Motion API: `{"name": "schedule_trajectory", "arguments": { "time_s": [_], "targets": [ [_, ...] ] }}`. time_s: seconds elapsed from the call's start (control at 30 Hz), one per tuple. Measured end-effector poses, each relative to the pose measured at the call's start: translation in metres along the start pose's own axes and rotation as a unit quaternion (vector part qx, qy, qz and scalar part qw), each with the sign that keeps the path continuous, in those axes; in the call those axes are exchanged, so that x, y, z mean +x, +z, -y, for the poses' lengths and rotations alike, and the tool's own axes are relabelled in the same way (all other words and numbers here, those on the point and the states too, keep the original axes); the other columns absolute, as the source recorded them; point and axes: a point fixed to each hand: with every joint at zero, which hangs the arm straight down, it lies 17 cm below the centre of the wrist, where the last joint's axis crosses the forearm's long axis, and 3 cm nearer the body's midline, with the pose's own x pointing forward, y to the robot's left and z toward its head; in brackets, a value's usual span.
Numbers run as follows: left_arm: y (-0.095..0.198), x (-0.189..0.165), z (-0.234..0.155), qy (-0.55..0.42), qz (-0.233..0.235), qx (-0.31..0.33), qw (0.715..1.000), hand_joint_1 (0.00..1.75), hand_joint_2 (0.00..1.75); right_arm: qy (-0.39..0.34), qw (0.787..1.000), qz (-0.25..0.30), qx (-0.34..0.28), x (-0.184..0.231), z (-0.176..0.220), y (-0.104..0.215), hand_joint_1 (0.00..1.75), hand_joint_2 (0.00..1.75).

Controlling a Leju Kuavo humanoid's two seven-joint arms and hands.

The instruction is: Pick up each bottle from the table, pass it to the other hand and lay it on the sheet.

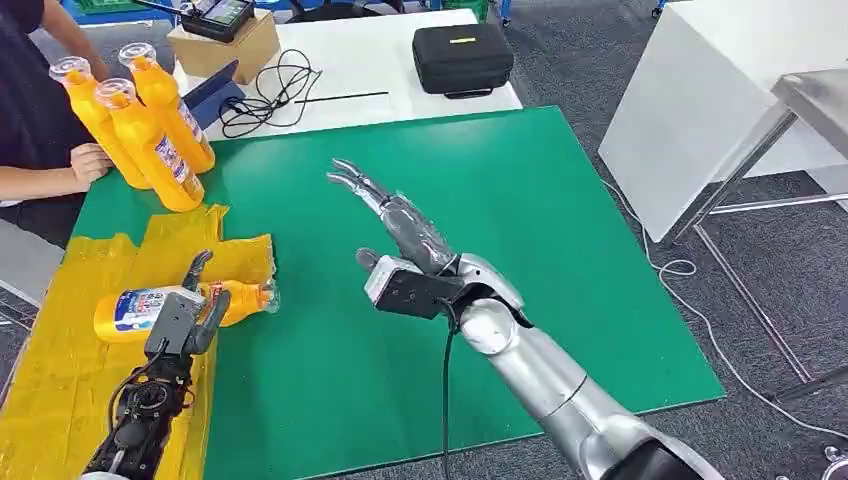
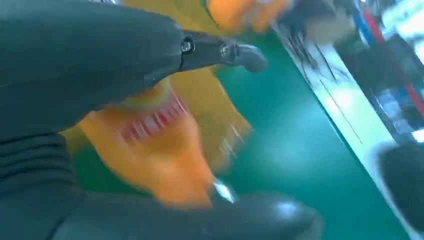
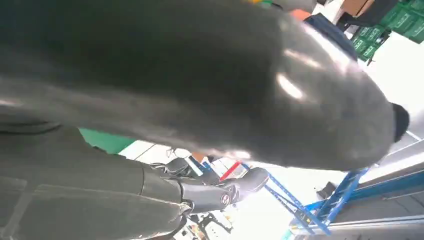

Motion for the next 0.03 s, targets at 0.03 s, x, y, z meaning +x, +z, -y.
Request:
{"name": "schedule_trajectory", "arguments": {
  "time_s": [0.03],
  "targets": [
    [0.0006, 0.0068, 0.0010, -0.001, 0.009, -0.003, 1.000, 0.00, 0.00, 0.000, 1.000, -0.003, 0.000, -0.0022, -0.0003, 0.0004, 0.00, 0.00]
  ]
}}
